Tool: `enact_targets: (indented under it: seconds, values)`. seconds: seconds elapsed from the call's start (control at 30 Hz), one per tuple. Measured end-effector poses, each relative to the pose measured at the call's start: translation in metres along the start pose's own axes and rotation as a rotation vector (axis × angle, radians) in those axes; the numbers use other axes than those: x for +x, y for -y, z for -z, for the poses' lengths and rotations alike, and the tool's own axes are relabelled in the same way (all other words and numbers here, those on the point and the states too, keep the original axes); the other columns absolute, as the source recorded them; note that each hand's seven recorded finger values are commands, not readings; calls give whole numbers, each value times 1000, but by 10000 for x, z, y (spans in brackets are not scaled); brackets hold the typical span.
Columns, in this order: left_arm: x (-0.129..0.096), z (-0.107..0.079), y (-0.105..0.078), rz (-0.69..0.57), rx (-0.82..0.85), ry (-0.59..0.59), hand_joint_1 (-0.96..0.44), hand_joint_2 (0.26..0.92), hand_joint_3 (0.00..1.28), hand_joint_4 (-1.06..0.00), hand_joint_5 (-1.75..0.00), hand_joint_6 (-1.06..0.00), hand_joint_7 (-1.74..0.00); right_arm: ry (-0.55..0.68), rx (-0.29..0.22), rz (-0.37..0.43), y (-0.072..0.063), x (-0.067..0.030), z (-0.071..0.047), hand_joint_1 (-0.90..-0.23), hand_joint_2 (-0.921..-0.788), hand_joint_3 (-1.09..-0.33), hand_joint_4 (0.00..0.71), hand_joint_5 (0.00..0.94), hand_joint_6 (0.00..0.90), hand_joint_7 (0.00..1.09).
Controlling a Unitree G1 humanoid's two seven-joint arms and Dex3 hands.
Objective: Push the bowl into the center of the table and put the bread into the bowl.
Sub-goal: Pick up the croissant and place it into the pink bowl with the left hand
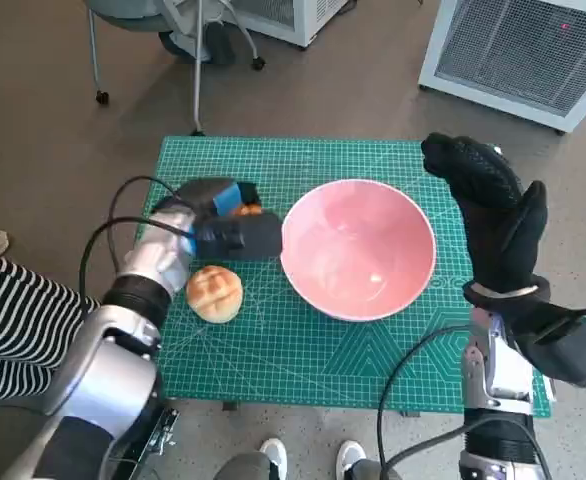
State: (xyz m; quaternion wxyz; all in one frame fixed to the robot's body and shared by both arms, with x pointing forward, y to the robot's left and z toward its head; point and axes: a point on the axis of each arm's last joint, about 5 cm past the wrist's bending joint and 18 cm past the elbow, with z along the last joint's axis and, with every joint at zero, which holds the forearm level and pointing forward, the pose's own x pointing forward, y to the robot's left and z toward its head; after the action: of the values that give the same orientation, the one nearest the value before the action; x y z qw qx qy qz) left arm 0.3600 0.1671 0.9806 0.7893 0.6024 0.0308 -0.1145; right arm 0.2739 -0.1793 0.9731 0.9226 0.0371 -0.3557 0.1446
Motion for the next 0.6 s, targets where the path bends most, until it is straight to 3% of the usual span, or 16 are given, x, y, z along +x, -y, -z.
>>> enact_targets:
  seconds: [0.17, 0.43, 0.6]
  values:
    - [-16, -60, -232, -113, -77, 91, 1, 916, 15, -765, -1113, -682, -1074, 0, 1, -2, -5, 2, 0, -717, -921, -698, 197, 0, 131, 384]
    - [-150, -216, -583, -307, -167, 283, 1, 907, 7, -849, -1037, -661, -1077, 1, 2, -2, -6, 3, 1, -715, -921, -700, 196, 1, 127, 384]
    - [-287, -314, -654, -382, -189, 397, 1, 904, 6, -856, -1008, -664, -1096, 2, 4, 0, -4, 2, 0, -714, -921, -705, 197, 1, 126, 386]
